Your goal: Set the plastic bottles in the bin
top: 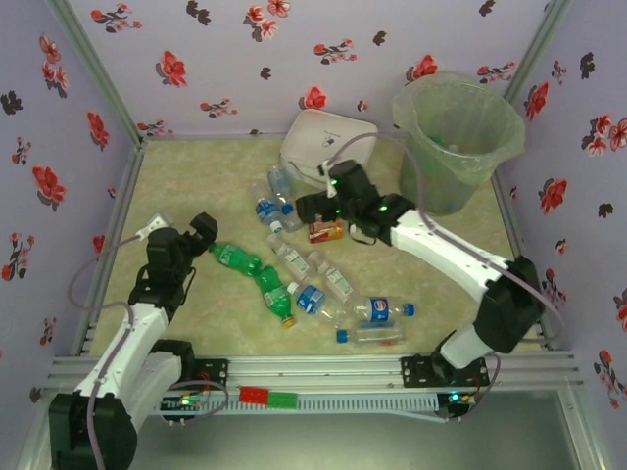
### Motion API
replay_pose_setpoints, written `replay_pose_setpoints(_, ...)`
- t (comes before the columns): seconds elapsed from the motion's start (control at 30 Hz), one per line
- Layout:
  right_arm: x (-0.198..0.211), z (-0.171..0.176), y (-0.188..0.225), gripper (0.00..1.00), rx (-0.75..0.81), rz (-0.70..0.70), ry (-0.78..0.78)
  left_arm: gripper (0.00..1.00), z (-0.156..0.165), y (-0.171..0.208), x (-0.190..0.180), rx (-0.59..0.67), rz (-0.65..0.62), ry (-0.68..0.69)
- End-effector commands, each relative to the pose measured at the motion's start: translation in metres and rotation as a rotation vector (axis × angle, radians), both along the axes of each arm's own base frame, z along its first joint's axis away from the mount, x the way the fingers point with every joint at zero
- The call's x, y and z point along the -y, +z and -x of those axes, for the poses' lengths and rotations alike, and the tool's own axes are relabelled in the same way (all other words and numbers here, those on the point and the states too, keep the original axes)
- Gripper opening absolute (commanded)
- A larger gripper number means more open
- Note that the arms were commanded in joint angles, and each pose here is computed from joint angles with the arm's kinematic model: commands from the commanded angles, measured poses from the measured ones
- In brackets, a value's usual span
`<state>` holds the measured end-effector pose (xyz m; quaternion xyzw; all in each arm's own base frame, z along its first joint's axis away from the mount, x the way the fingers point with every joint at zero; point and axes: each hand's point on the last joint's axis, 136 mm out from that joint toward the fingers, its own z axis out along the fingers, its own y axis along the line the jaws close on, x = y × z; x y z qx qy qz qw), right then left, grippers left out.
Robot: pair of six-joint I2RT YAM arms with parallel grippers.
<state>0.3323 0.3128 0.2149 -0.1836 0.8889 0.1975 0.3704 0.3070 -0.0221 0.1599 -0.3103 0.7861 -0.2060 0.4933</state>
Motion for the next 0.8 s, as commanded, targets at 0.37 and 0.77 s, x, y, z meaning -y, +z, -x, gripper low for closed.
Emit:
replay_pose_setpoints(0.37,-0.101,0.096,-0.087,0.87,-0.276,0.219,0.063,1.00,0.012,-0.028,-0.010,-0.077,0.083,0.029)
replay_pose_setpoints(0.77,-0.115,0.109,-0.134,0.80,-0.218,0.360,0.036,1.00,0.017,-0.036,-0.009,-0.095,0.095,0.023)
